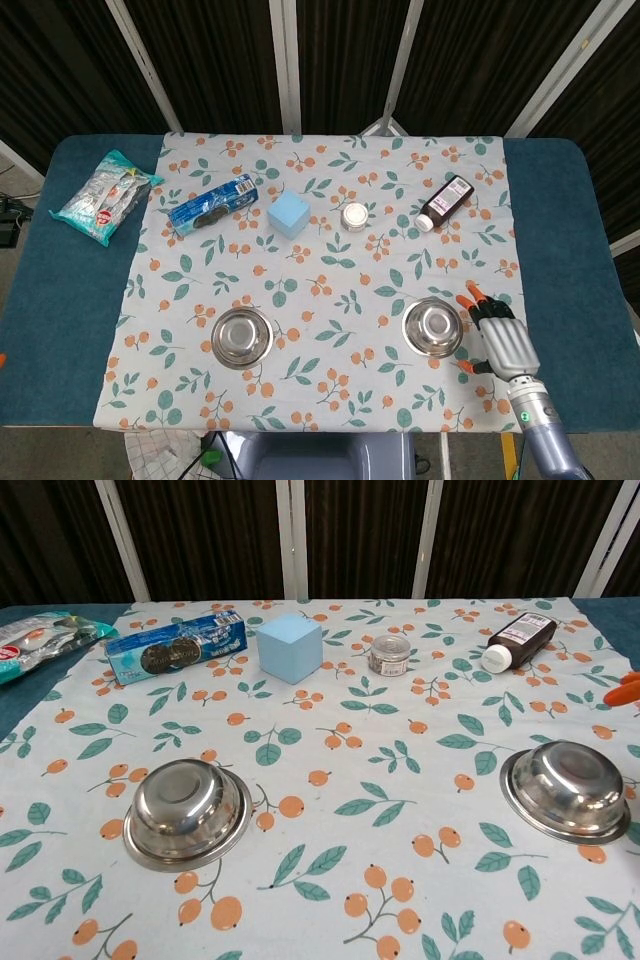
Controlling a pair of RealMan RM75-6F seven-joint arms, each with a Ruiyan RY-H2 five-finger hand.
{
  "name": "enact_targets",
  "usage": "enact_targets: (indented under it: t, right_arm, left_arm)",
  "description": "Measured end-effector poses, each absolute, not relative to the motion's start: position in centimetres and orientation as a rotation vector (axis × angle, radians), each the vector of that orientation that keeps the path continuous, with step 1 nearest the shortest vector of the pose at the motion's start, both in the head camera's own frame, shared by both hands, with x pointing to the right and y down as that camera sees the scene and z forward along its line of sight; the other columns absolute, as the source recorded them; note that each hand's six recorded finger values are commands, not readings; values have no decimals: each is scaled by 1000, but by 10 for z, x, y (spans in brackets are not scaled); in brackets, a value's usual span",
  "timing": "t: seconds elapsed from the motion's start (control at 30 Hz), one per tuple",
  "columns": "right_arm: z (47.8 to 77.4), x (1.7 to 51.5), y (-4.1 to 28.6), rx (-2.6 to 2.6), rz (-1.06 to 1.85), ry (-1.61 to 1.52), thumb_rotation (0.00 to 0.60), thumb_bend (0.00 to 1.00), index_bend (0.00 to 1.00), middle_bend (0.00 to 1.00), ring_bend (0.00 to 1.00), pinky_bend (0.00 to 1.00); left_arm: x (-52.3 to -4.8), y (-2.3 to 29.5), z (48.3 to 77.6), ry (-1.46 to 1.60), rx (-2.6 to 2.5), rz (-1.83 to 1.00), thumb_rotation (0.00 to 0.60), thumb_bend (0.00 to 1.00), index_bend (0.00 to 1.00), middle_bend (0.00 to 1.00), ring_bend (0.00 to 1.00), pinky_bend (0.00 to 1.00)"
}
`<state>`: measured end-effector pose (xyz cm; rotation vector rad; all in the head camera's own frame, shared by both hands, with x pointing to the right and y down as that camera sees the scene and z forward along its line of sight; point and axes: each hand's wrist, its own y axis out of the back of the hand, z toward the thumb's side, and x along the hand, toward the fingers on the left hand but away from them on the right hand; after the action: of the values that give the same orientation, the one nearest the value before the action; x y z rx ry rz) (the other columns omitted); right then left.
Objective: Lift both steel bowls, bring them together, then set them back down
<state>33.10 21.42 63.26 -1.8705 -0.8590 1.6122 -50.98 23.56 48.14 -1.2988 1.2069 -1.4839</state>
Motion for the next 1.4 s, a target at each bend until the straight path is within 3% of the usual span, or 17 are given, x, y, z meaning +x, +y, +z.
enact_targets:
  t: [0.5, 0.67, 0.87, 1.13, 1.4]
  right_arm:
    - [676, 291, 205, -1925, 1659, -746, 600, 64, 158, 3, 117, 124]
    - [685, 287, 202, -1938, 1675, -739, 600, 63, 158, 3, 161, 125]
    - [693, 285, 200, -1936, 1682, -729, 600, 63, 168, 9, 227, 311]
    - [692, 285, 200, -1939, 1677, -738, 600, 63, 212, 74, 292, 338]
    - [689, 285, 199, -1943, 1652, -750, 600, 64, 328, 179, 329, 391]
  left_arm:
    - [-513, 231, 493, 1180, -1298, -1546, 600, 165, 122, 23, 0, 11]
    - [-514, 230, 494, 1185, -1291, -1550, 600, 165, 122, 23, 0, 11]
    - [-515, 230, 493, 1191, -1287, -1552, 600, 165, 122, 23, 0, 11]
    - [-515, 231, 494, 1193, -1288, -1557, 600, 166, 123, 23, 0, 11]
    - [-514, 231, 495, 1194, -1287, -1563, 600, 167, 122, 23, 0, 11]
